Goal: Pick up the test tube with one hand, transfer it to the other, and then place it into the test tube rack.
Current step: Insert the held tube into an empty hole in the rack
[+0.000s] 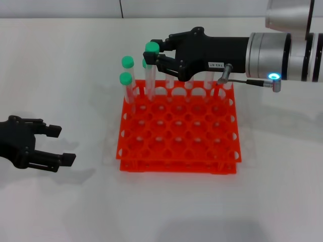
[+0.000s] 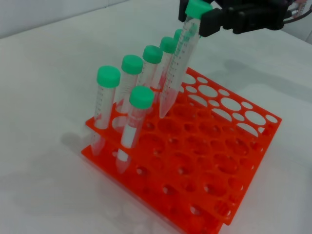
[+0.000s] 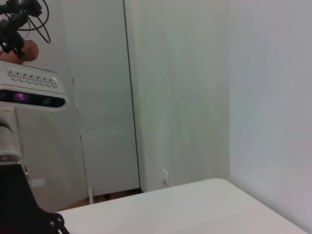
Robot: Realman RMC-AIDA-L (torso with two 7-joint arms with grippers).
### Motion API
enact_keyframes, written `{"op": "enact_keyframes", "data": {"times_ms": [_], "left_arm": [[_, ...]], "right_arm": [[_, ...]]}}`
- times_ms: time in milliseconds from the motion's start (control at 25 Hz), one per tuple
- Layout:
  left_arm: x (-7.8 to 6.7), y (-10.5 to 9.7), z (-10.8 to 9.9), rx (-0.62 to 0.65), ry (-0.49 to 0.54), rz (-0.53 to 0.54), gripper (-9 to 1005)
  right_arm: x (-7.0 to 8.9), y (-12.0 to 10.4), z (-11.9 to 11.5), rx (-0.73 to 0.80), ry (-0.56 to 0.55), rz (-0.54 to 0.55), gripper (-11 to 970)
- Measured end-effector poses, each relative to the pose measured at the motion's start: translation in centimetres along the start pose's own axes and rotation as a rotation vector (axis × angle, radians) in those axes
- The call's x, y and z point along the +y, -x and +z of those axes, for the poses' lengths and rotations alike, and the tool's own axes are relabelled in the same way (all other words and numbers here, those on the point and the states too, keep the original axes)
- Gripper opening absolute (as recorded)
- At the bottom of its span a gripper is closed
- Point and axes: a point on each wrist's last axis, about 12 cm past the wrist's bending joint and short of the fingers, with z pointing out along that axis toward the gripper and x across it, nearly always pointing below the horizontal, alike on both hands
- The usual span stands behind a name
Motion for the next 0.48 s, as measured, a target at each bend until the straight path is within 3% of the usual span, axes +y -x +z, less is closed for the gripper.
{"op": "enact_keyframes", "data": {"times_ms": [480], "left_arm": [[-0.19, -0.07, 0.46, -0.009, -0.009, 0.004, 894]], "right_arm": [[-0.10, -0.57, 0.46, 0.017, -0.018, 0.002, 265]]}}
